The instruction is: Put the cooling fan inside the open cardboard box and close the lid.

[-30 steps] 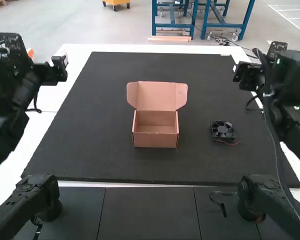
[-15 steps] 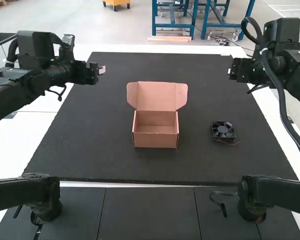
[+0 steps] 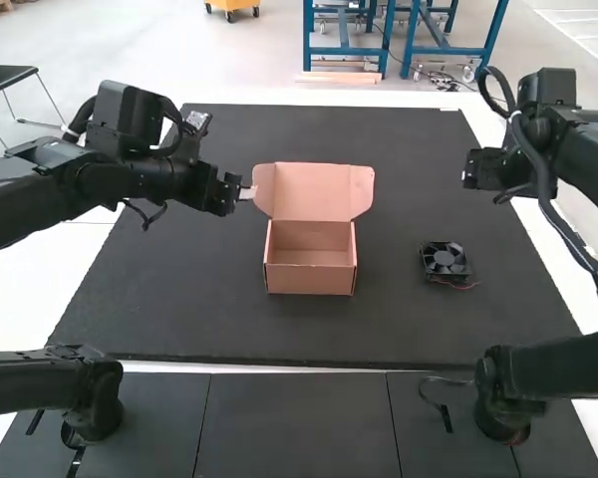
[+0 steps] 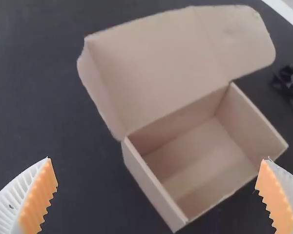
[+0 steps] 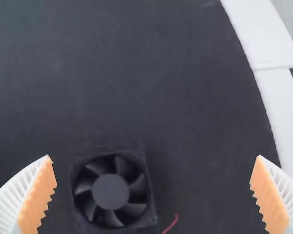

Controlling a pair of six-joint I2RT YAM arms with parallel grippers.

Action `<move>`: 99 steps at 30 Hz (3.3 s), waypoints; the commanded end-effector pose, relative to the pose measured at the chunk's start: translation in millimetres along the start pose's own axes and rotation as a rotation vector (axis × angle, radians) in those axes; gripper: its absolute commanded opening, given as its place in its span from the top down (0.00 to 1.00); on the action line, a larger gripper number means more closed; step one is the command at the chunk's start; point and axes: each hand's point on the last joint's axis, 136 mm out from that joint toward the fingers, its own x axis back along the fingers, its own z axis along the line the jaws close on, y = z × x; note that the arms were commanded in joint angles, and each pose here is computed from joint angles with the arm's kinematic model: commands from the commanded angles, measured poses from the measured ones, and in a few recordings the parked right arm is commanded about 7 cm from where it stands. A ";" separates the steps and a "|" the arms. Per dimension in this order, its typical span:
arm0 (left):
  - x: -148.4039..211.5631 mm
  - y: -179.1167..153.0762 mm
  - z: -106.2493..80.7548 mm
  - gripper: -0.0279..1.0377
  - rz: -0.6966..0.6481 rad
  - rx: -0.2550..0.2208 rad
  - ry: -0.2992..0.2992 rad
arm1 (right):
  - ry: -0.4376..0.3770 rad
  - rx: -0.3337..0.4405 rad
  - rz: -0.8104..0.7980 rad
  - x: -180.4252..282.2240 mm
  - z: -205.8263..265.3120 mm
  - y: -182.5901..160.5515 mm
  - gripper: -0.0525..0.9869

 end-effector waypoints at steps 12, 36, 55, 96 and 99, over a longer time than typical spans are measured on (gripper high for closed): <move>33.9 2.4 -0.4 0.07 -0.017 -0.048 0.040 | -0.014 -0.059 0.250 -70.3 -29.9 -47.5 0.08; 34.0 5.9 0.7 0.07 -0.036 -0.048 0.043 | 0.019 0.023 0.494 -123.7 -29.0 -83.0 0.08; 36.7 10.9 0.9 0.07 -0.050 -0.044 0.045 | 0.020 0.028 0.597 -140.0 -28.9 -97.0 0.08; 43.8 26.2 1.8 0.07 -0.091 -0.040 0.051 | 0.094 0.031 0.773 -142.4 -12.6 -127.6 0.55; 44.3 26.4 1.8 0.07 -0.093 -0.040 0.051 | 0.125 0.021 0.765 -142.7 -6.6 -125.6 0.70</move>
